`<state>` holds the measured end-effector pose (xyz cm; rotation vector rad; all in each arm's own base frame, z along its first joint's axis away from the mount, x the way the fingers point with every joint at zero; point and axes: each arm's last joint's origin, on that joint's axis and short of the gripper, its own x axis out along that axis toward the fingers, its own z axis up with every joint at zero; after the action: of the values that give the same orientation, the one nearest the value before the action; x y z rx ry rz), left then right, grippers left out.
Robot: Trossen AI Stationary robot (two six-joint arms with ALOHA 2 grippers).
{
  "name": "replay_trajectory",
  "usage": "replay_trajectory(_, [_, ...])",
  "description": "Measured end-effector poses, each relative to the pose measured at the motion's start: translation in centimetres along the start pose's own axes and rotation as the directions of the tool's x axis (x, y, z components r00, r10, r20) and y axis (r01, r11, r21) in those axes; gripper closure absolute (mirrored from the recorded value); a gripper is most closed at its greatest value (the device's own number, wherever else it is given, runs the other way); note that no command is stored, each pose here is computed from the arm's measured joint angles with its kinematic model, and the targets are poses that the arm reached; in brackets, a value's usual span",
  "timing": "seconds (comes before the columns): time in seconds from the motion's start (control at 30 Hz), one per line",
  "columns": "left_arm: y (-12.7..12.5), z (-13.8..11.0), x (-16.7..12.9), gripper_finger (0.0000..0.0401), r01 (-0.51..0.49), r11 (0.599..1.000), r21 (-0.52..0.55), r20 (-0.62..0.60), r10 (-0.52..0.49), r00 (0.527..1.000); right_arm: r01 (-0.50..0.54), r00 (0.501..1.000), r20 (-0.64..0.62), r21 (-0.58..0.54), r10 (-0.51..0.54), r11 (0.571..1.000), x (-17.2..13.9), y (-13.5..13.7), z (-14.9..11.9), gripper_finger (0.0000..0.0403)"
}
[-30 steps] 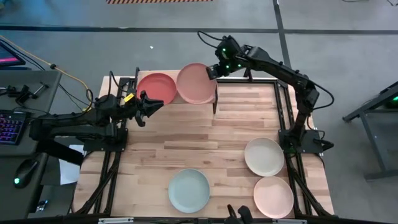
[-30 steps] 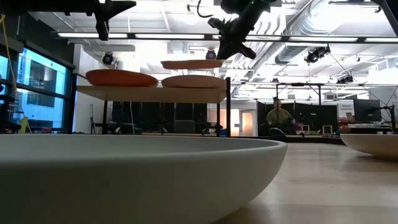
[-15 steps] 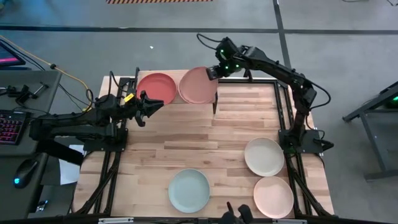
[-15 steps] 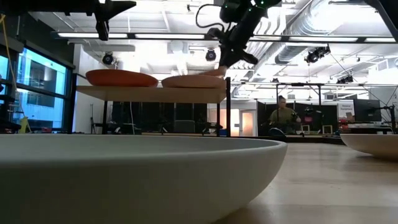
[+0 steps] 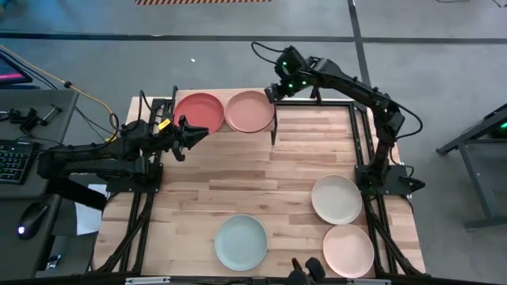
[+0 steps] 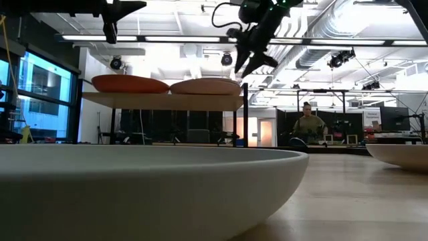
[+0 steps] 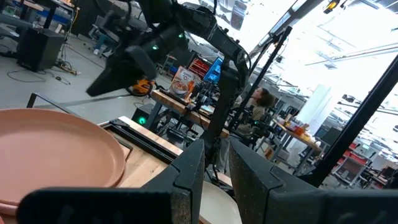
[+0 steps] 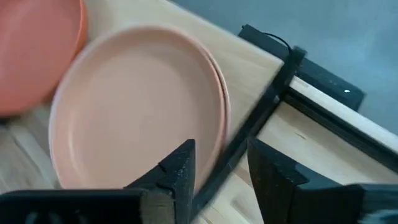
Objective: Place and stack plates onto a shelf
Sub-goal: Stack the light blue plate on top of the orange plate
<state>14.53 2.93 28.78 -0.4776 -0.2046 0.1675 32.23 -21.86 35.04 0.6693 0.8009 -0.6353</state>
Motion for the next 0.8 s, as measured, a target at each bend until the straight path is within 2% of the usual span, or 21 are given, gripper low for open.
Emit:
replay_trajectory(0.17, [0.0, 0.0, 0.0, 0.0339, 0.000, 1.000, 0.000, 0.000, 0.000, 1.000, 0.000, 0.997, -0.072, -0.182, -0.013, 0.983, -3.0, 0.7, -1.7, 0.0270])
replay_trajectory(0.33, [0.0, 0.0, 0.0, 0.0339, 0.000, 1.000, 0.000, 0.000, 0.000, 1.000, -0.018, 0.999, -0.036, -0.318, 0.006, 0.948, -6.8, 2.1, -3.2, 0.0269])
replay_trajectory(0.47, [0.0, 0.0, 0.0, 0.0339, 0.000, 1.000, 0.000, 0.000, 0.000, 1.000, -0.060, 0.993, 0.071, -0.340, 0.090, 0.938, -8.6, 2.5, -5.6, 0.0269])
replay_trajectory(0.57, [0.0, 0.0, 0.0, 0.0339, 0.000, 1.000, 0.000, 0.000, 0.000, 1.000, -0.139, 0.973, 0.139, -0.294, 0.186, 0.946, -8.5, 2.2, -9.2, 0.0269])
replay_trajectory(0.67, [0.0, 0.0, 0.0, 0.0339, 0.000, 1.000, 0.001, 0.000, 0.000, 1.000, -0.291, 0.910, 0.220, -0.263, 0.351, 0.920, -8.4, 2.1, -13.0, 0.0269])
replay_trajectory(0.8, [0.0, 0.0, 0.0, 0.0339, -0.008, 1.000, 0.001, 0.004, 0.008, 1.000, -0.466, 0.768, 0.361, -0.252, 0.529, 0.848, -8.7, 2.2, -16.7, 0.0269])
